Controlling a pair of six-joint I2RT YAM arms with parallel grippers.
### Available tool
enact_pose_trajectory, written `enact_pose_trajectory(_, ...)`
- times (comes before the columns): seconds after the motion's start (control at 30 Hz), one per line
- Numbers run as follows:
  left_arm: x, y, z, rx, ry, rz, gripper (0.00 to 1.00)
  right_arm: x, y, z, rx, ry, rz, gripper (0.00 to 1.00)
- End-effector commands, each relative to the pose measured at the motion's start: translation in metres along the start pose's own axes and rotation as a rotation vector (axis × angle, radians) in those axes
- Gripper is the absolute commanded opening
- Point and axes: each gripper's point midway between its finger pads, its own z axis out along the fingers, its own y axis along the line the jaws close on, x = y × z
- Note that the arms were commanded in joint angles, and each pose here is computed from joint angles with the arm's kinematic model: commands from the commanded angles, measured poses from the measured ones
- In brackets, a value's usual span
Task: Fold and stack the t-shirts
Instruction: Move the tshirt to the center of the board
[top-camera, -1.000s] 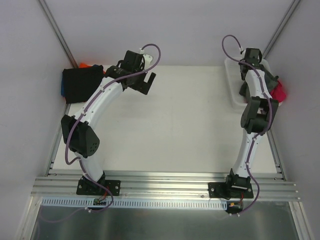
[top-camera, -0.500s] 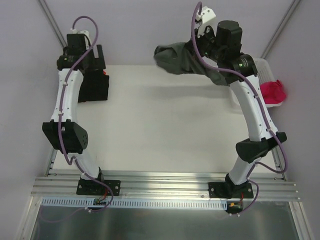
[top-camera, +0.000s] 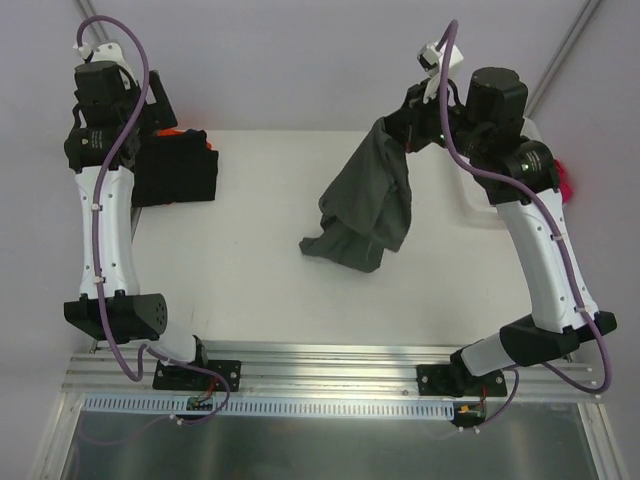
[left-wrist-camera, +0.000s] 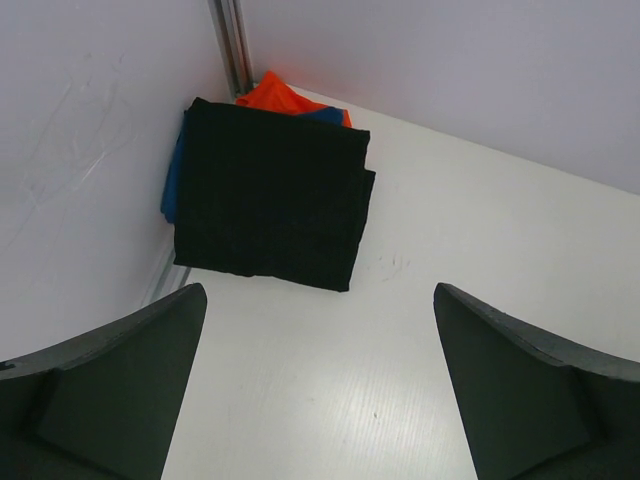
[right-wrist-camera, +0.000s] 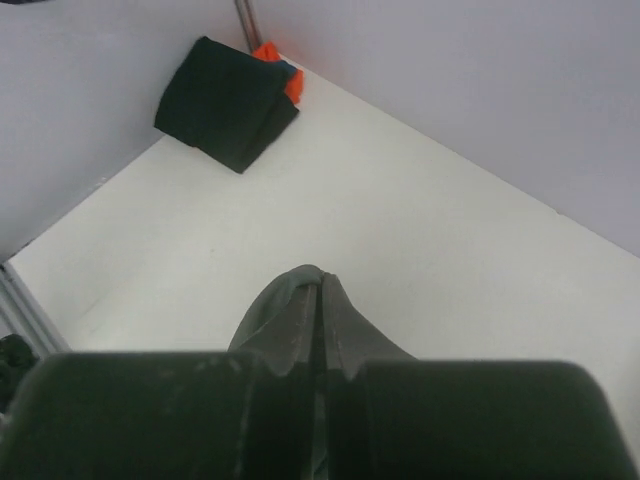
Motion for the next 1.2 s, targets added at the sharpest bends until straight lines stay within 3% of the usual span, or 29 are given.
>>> enact_pose_trajectory(0.0, -0.012, 0.004, -0.005, -0.034, -0.047, -0.015, 0.99, -0.018, 0.024, -0.008, -0.104, -0.047, 0.024, 0.01)
enact_pose_trajectory(0.27, -0.029, 0.011, -0.047, -0.022, -0.137, 0.034, 0.99, 0.022, 0.060, 0.032, -0.203, 0.096, 0.087, 0.01)
enact_pose_trajectory(0.47, -0.027, 0.019, -0.082, -0.027, -0.201, 0.007, 0.99, -0.013, 0.131, 0.026, -0.312, 0.016, -0.085, 0.01)
enact_pose_trajectory(0.77, 0.006, 0.035, -0.105, -0.077, -0.190, -0.010, 0.99, -0.070, 0.205, 0.010, -0.493, -0.175, -0.062, 0.00)
enact_pose_trajectory(0.87, 0.005, 0.035, -0.113, -0.073, -0.204, -0.010, 0.99, -0.076, 0.200, -0.006, -0.496, -0.195, -0.066, 0.01)
enact_pose_trajectory(0.97, 0.000, 0.030, -0.118, -0.043, -0.219, -0.011, 0.99, -0.046, 0.171, -0.011, -0.464, -0.101, -0.007, 0.01)
enact_pose_trajectory(1.0, -0.003, 0.029, -0.120, -0.038, -0.226, -0.008, 0.99, -0.014, 0.149, 0.005, -0.434, -0.016, 0.026, 0.01)
enact_pose_trajectory(1.17, -0.008, 0.027, -0.118, -0.031, -0.231, 0.004, 0.99, 0.061, 0.093, 0.011, -0.313, 0.145, 0.063, 0.00)
